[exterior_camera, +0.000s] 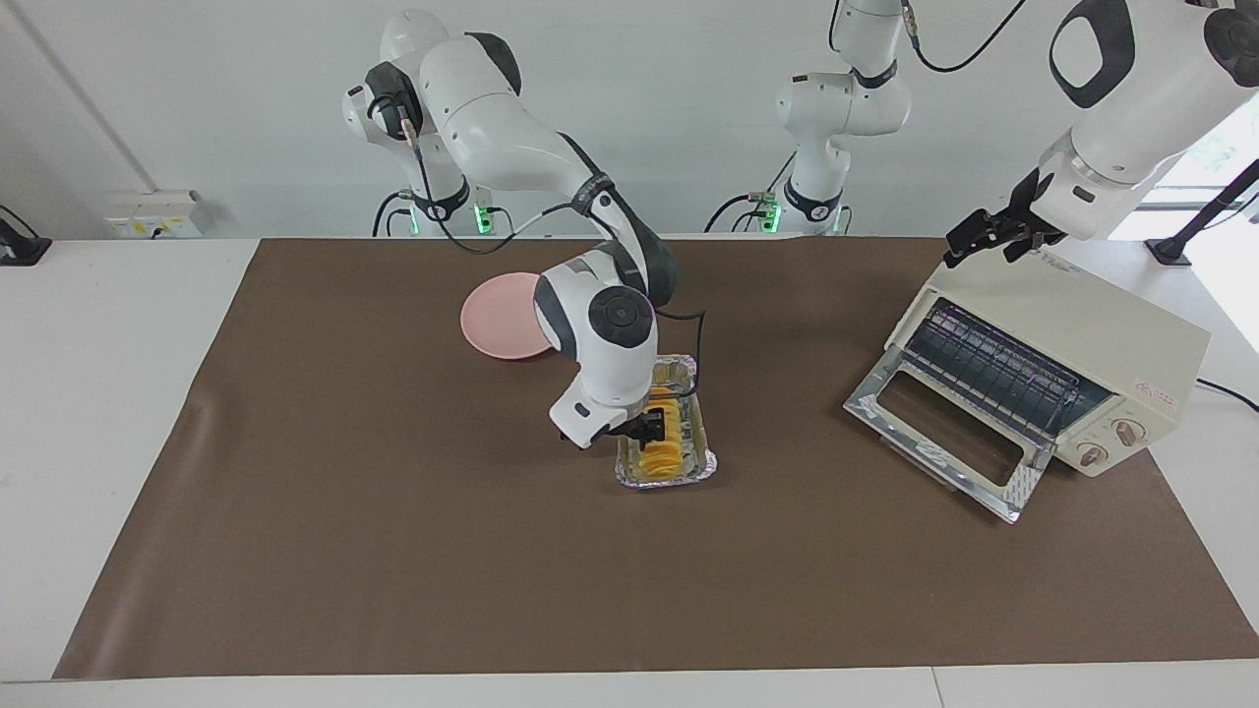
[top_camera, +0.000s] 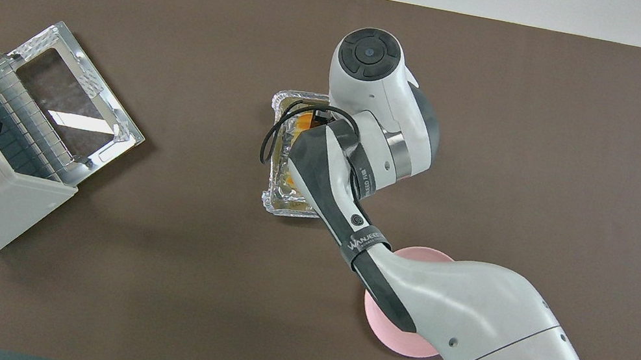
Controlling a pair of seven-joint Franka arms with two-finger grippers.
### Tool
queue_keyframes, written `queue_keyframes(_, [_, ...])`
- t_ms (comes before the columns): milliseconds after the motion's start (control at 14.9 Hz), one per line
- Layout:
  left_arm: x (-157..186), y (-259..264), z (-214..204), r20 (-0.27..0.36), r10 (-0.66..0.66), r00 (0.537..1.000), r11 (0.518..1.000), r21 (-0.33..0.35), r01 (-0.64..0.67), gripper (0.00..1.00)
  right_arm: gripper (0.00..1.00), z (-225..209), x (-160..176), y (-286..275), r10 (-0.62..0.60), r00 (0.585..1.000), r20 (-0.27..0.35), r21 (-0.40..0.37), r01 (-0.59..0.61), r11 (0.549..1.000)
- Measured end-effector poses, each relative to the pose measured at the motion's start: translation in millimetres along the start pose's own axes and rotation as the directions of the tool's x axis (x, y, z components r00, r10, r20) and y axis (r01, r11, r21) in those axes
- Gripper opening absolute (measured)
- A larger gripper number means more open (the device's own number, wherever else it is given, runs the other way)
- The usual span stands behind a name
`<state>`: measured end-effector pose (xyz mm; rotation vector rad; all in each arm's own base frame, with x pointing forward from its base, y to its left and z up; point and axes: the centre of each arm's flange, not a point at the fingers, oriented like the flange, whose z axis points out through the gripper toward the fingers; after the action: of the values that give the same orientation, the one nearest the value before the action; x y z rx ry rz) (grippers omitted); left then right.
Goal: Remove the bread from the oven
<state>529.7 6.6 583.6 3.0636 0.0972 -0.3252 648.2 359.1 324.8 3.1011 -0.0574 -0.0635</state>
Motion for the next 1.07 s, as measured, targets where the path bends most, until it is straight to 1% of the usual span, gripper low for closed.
queue_keyframes(134, [0, 7, 1, 0.003, 0.015, 1.000, 0.999, 0.033, -0.015, 1.00, 0.80, -1, -2, -4, -0.006, 1.000, -0.006, 0.005, 0.006, 1.000])
queue_keyframes(201, [-1, 14, 2, 0.007, 0.028, 1.000, 0.998, 0.050, -0.028, 1.00, 0.80, -2, -2, -7, -0.009, 1.000, -0.011, 0.008, 0.009, 1.000])
queue_keyframes(268, [-2, 19, 3, 0.012, 0.038, 0.999, 0.997, 0.064, -0.038, 1.00, 0.72, -2, -2, -8, -0.011, 1.000, -0.017, 0.013, 0.011, 1.000])
queue_keyframes(401, [-2, 23, 4, 0.014, 0.045, 0.999, 0.996, 0.074, -0.046, 1.00, 0.49, -3, -2, -9, -0.011, 1.000, -0.020, 0.015, 0.011, 1.000])
queue_keyframes(468, [-2, 22, 4, 0.013, 0.044, 0.999, 0.996, 0.075, -0.045, 1.00, 0.36, -3, -2, -9, -0.011, 1.000, -0.021, 0.016, 0.011, 1.000])
queue_keyframes(669, [-2, 22, 2, 0.009, 0.043, 0.999, 0.996, 0.076, -0.044, 1.00, 0.06, -4, -1, -8, -0.009, 1.000, -0.023, 0.017, 0.009, 1.000])
queue_keyframes(736, [-2, 23, 1, 0.005, 0.045, 0.999, 0.996, 0.076, -0.045, 1.00, 0.02, -4, -1, -7, -0.008, 1.000, -0.023, 0.017, 0.008, 1.000])
queue_keyframes(937, [-4, 33, -7, -0.012, 0.064, 0.998, 0.995, 0.079, -0.063, 1.00, 0.02, -4, 0, -6, -0.006, 1.000, -0.022, 0.016, 0.006, 1.000])
queue_keyframes(1070, [-5, 37, -7, -0.011, 0.073, 0.997, 0.994, 0.081, -0.072, 1.00, 0.02, -4, 0, -4, -0.004, 1.000, -0.014, 0.011, 0.004, 1.000])
